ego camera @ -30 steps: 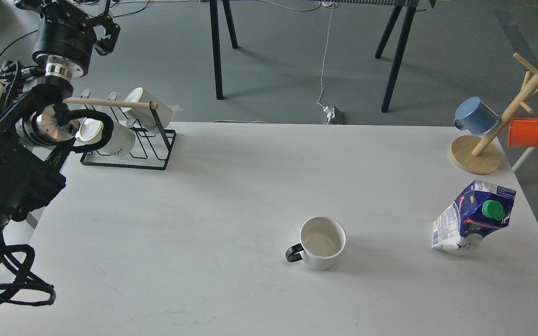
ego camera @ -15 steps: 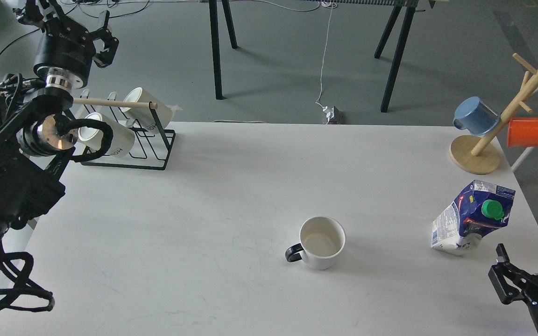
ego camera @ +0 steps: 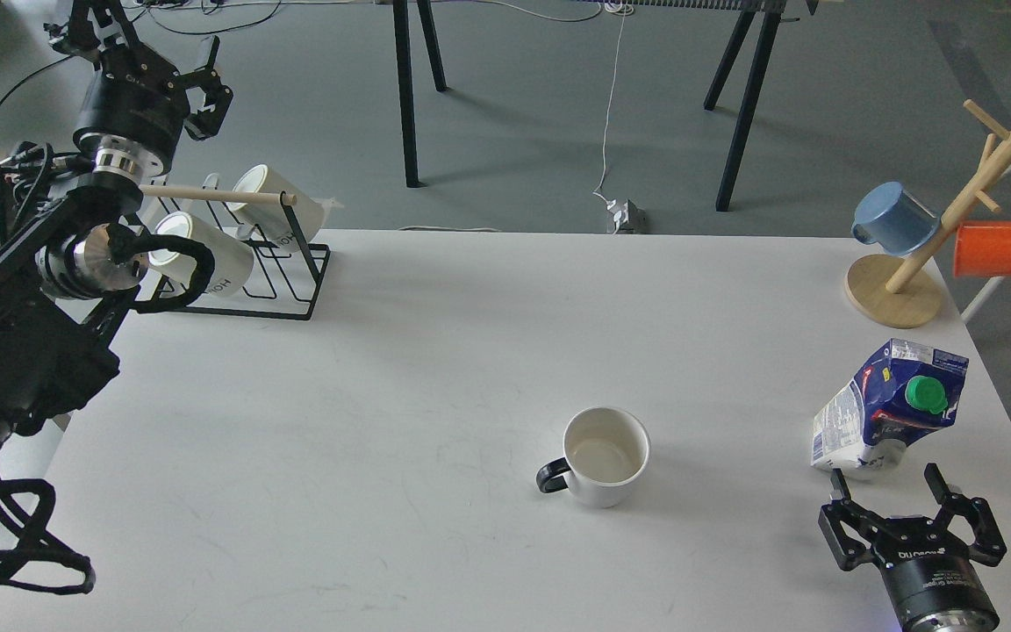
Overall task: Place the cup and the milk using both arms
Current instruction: 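Move the right gripper up to the milk carton and grasp it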
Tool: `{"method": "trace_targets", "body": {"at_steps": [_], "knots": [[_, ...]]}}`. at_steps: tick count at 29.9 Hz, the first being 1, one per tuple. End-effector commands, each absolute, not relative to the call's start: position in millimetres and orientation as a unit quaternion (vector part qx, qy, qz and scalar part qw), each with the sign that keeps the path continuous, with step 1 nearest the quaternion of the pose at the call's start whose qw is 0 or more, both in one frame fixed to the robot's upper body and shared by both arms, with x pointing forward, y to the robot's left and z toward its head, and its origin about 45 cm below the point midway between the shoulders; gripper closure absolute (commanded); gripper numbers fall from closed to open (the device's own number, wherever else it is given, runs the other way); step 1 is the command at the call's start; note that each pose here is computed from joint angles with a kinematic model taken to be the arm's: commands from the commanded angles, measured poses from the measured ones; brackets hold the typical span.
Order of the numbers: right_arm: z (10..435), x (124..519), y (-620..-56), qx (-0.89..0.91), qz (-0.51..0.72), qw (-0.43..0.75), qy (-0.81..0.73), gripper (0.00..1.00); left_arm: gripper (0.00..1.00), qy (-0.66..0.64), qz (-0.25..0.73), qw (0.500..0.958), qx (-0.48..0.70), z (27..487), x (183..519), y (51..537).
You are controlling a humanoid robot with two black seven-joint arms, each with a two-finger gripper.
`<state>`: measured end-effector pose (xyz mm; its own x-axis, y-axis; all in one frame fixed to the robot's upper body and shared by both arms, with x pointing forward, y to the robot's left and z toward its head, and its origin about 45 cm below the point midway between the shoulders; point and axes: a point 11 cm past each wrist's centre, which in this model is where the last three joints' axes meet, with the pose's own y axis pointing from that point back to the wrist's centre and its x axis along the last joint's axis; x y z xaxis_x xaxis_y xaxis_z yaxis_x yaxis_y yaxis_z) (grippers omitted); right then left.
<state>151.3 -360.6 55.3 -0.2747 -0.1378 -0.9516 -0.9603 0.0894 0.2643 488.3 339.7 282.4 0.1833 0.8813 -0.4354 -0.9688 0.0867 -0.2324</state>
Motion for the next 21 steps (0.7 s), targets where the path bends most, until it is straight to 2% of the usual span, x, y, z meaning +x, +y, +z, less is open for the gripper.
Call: {"method": "trace_targets", "body": {"at_steps": [1,21], "knots": [[57,156,-360,-0.449,0.506,0.408,0.614,0.0,0.0,0.092,0.632,0.732,-0.237,282,488,340],[73,188,-362,-0.469,0.484,0.431,0.6,0.01,0.0,0.078,0.631,0.735,-0.236,290,485,358]]}}
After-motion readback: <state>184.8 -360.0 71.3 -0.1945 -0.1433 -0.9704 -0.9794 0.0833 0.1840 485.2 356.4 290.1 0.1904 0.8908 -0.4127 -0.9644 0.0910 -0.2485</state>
